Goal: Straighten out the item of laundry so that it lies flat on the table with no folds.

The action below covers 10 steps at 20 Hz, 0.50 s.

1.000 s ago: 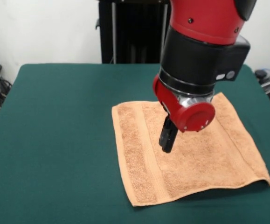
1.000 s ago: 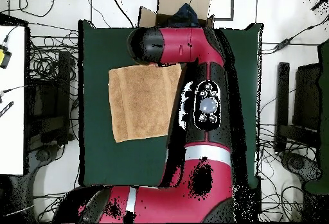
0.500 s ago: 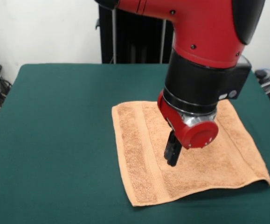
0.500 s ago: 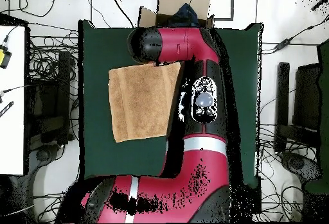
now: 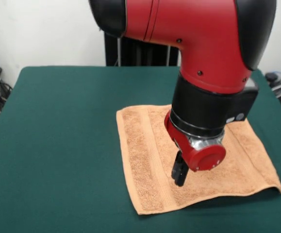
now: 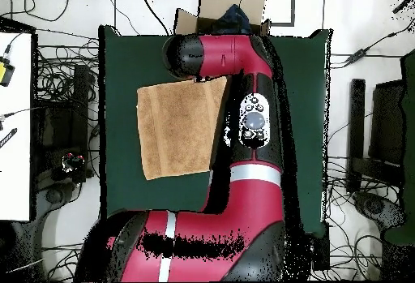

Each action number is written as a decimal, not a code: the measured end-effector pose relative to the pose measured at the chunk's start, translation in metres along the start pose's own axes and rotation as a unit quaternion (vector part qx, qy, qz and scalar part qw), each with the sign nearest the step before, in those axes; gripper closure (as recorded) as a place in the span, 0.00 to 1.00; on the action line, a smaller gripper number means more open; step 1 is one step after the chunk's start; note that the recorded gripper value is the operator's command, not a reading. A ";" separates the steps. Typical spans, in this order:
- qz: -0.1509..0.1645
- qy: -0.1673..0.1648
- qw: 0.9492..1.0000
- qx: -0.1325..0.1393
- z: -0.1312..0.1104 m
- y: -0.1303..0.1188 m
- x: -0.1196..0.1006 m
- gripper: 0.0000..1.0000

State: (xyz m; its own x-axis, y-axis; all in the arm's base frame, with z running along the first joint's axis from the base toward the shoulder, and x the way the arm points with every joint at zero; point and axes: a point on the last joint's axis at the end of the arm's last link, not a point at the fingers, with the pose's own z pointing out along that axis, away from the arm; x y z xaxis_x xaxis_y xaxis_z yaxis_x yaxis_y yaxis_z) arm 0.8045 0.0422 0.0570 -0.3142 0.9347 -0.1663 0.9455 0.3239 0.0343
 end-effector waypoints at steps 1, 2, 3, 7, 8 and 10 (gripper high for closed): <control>-0.001 0.001 1.000 0.001 0.003 0.000 0.002 1.00; -0.001 0.001 1.000 0.002 0.005 0.000 0.003 1.00; -0.002 0.002 1.000 0.003 0.007 -0.001 0.004 1.00; -0.005 0.005 1.000 0.005 0.008 -0.003 0.005 1.00; -0.013 0.007 1.000 0.006 0.006 -0.005 0.004 1.00; -0.029 0.011 0.999 0.007 0.004 -0.008 0.002 1.00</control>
State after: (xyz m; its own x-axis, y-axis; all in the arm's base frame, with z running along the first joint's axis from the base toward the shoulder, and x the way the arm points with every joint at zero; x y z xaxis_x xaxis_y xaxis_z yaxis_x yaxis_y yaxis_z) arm 0.7962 0.0406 0.0528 -0.3698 0.9175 -0.1464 0.9269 0.3752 0.0106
